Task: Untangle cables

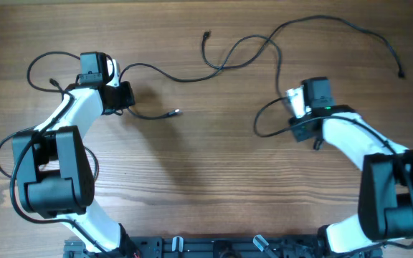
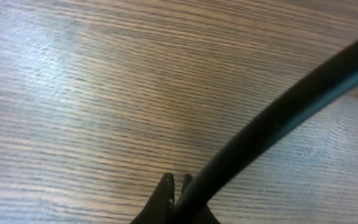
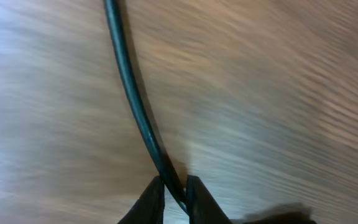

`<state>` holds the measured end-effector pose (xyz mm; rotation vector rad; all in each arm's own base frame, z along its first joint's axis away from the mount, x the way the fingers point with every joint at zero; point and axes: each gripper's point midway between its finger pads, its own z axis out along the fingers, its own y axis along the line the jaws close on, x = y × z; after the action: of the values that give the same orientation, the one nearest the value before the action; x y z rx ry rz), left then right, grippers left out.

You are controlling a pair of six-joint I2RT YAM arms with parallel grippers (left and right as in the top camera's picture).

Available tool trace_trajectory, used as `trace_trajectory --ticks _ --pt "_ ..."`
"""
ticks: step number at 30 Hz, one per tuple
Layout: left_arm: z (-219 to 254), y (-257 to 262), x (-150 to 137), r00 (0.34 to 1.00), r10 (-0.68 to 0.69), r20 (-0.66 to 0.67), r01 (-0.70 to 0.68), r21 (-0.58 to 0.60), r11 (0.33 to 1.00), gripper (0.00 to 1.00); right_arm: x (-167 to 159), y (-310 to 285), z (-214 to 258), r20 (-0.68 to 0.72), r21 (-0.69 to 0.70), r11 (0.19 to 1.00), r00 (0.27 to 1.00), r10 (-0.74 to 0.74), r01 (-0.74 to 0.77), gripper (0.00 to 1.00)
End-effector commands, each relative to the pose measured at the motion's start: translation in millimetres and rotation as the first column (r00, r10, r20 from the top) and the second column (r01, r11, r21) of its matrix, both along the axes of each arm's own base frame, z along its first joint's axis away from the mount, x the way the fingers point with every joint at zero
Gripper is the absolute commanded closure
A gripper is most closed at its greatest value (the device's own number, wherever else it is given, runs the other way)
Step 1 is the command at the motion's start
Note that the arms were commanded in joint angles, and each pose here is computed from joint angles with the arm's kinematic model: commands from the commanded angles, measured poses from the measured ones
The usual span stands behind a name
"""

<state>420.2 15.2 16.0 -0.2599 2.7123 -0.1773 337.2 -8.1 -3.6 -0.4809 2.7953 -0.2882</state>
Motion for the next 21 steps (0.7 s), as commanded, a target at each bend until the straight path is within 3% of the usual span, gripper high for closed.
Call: trace_trajectory --ticks 1,6,10,21 --pt "14 -15 4 0.992 -0.117 0.054 0.119 -0.039 0.992 0.96 -33 -48 -35 -0.116 -0.027 0.993 0.986 -0.117 0.115 0.86" --pt "22 -45 2 0.942 -0.314 0.121 0.328 -0.111 0.938 0.96 -26 -95 -32 -0.042 0.021 0.972 0.971 -0.234 0.235 0.87" --pt "22 -68 -3 0.874 -0.465 0.14 0.476 -0.067 0.877 0.96 -28 -133 -28 0.01 0.025 0.944 0.944 -0.329 0.328 0.87" --pt "27 -142 -7 0.736 -0.649 0.193 0.662 -0.002 0.75 0.96 -26 -223 -5 0.223 0.014 0.867 0.844 -0.488 0.498 0.89"
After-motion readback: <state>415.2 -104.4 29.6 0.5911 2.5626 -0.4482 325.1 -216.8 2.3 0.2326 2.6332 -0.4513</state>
